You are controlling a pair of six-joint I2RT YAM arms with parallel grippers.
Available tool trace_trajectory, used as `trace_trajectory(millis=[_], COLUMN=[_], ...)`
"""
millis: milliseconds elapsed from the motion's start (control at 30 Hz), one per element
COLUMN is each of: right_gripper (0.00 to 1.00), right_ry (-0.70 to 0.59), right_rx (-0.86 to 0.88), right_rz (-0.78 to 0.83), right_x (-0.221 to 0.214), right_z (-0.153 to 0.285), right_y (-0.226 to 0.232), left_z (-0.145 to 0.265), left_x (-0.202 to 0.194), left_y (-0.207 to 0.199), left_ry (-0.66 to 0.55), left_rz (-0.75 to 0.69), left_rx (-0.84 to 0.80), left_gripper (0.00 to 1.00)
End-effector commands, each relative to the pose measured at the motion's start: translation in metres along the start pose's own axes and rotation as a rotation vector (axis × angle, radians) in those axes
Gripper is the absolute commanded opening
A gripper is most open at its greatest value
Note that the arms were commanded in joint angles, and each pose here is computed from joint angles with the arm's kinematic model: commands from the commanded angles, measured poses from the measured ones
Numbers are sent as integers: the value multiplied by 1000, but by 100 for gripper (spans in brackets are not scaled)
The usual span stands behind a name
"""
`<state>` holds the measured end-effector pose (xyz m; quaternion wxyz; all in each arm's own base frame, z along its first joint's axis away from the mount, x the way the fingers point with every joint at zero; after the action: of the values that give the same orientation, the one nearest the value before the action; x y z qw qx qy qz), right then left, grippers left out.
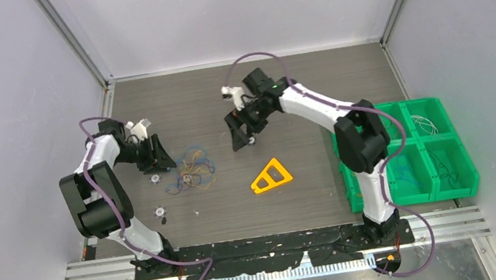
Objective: Untangle the cables
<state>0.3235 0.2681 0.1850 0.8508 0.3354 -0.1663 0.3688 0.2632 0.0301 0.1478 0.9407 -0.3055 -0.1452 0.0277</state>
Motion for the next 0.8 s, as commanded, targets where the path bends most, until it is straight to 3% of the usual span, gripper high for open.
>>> trace_trajectory(millis=[0, 167, 333, 367, 467, 633, 767], right_gripper=[97, 99, 100, 99, 98, 86, 66], right_ry=[-140, -168, -158, -166, -141, -130, -95], right_rx=[61, 44, -12, -28, -52, -210, -287], right_rz=[30, 71, 136, 151, 167, 222, 287], right_x=[47, 53, 53, 56, 49, 42, 38], right_z=[-29, -80, -134, -137, -155, -168, -172], right_y=[38, 57, 69, 71, 76, 75, 75], left_z=[-10, -14, -10, -8, 4, 24, 13], left_x=[9, 2, -4, -5, -5, -2, -10], left_y=[-2, -21, -27, -27, -27, -26, -13], left_ry=[-35, -43, -59, -60, -115, -243, -162], left_rz=[59, 43, 76, 80, 93, 35, 95], left_rx=[-84, -173, -152, -127, -132, -18, 28], left_gripper=[39, 9, 1, 3, 26, 55, 60])
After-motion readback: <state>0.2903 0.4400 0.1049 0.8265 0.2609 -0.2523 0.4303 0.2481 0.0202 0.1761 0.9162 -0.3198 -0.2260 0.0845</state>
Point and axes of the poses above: each gripper's point midway between its finger pads, its own z axis back along the fingers, its own y axis along the line the jaws close on, x = y × z, the point moved 9 cm from there along z, back along the fingers, and after that the axes turned 1 degree about -z, right-handed, at the moved point
